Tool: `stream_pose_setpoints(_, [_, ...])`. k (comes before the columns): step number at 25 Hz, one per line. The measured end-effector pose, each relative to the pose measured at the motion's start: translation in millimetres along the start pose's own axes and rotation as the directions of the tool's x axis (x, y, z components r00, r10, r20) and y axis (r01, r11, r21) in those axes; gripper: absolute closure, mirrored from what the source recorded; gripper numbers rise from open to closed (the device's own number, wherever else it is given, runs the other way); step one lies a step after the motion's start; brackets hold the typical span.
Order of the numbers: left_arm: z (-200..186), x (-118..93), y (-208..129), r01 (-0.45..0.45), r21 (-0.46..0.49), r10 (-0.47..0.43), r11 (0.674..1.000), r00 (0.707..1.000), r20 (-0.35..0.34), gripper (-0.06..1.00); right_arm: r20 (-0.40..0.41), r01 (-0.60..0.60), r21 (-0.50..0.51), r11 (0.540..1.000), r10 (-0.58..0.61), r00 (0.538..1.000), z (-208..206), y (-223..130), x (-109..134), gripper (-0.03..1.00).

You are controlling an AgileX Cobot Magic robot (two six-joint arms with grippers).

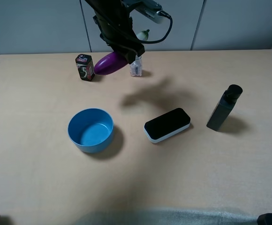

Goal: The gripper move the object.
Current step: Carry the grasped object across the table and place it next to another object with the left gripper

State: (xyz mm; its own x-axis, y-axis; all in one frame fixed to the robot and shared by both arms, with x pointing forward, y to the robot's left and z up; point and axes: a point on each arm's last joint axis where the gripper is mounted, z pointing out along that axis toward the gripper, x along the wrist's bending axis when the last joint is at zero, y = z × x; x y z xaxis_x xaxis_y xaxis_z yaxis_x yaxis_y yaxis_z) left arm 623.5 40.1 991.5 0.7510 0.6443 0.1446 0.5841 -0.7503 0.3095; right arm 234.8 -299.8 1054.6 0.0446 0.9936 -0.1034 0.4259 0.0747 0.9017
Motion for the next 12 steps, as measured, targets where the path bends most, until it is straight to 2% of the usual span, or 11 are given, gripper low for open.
stream_pose_setpoints(8, [12,-17,17,-0.034,-0.027,0.034,0.999,0.999,0.010,0.36,0.000,0.000,0.000,1.000,0.000,1.000,0,0,0,0.27])
stream_pose_setpoints(12, [24,-23,24,-0.005,-0.031,0.006,1.000,1.000,0.025,0.36,0.000,0.000,0.000,1.000,0.000,1.000,0,0,0,0.27])
